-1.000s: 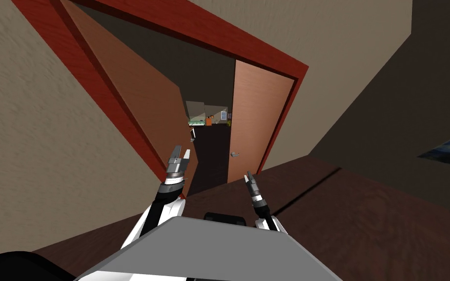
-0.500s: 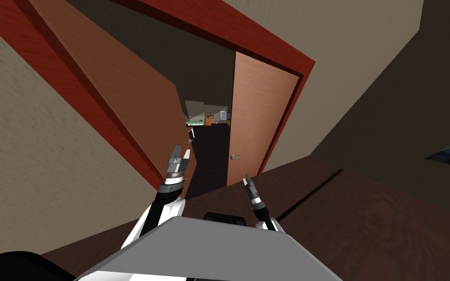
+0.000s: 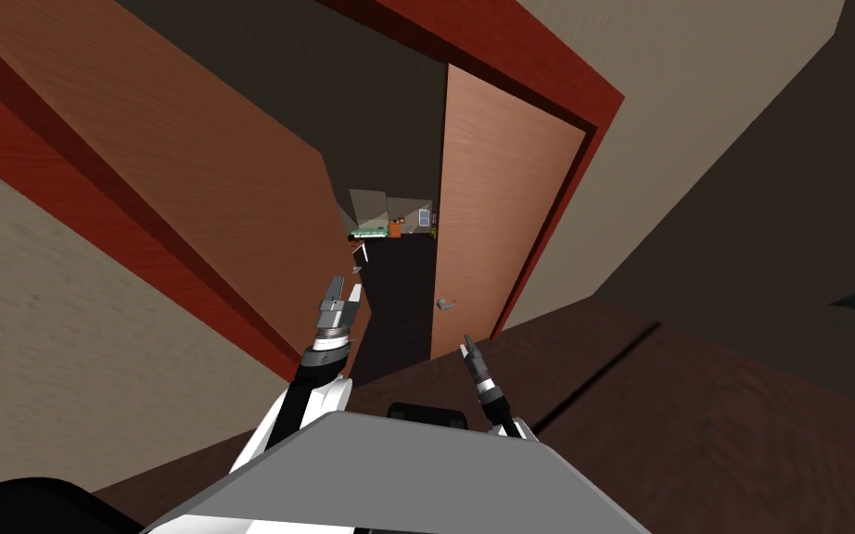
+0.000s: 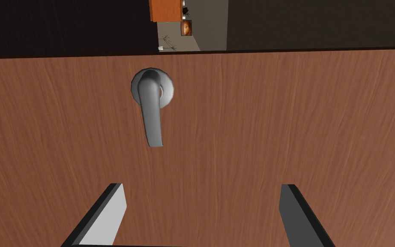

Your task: Push the door open

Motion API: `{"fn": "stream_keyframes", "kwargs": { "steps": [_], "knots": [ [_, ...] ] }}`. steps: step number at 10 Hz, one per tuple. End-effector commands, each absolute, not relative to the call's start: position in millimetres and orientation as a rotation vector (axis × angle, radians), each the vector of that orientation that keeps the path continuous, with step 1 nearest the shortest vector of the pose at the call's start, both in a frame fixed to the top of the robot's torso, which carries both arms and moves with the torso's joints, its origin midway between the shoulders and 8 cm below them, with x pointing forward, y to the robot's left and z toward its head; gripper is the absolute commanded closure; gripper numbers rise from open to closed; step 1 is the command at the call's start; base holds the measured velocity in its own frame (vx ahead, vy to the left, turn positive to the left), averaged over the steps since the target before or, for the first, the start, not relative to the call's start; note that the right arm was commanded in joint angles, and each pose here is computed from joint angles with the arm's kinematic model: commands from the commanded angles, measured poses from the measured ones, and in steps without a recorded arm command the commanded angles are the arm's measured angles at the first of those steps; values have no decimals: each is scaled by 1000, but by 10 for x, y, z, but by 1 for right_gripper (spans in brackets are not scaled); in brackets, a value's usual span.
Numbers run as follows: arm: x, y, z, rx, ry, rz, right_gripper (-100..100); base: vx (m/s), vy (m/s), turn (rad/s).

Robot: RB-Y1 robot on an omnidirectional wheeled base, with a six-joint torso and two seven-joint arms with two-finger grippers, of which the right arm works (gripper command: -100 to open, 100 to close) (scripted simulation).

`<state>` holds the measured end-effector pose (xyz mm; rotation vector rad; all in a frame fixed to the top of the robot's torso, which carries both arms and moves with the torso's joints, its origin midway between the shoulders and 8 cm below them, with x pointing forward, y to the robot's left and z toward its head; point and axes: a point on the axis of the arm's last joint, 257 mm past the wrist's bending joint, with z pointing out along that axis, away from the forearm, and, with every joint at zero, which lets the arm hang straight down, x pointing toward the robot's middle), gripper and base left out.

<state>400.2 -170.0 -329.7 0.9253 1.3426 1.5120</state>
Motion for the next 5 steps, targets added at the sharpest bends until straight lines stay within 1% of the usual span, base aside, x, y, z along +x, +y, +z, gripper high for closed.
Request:
{"fn": "stream_keyframes", "kwargs": {
  "steps": [1,3,5],
  "knots": [
    [3962,-1691,-3413,938,1370,1511,-100,127,-13,-9],
    [3920,-1684,-3562,955,1406,1508,-100,165,-25,-6],
    [3878,-1682,-3695,970,1438,1504,-100,197,1,-5]
  ]
}}
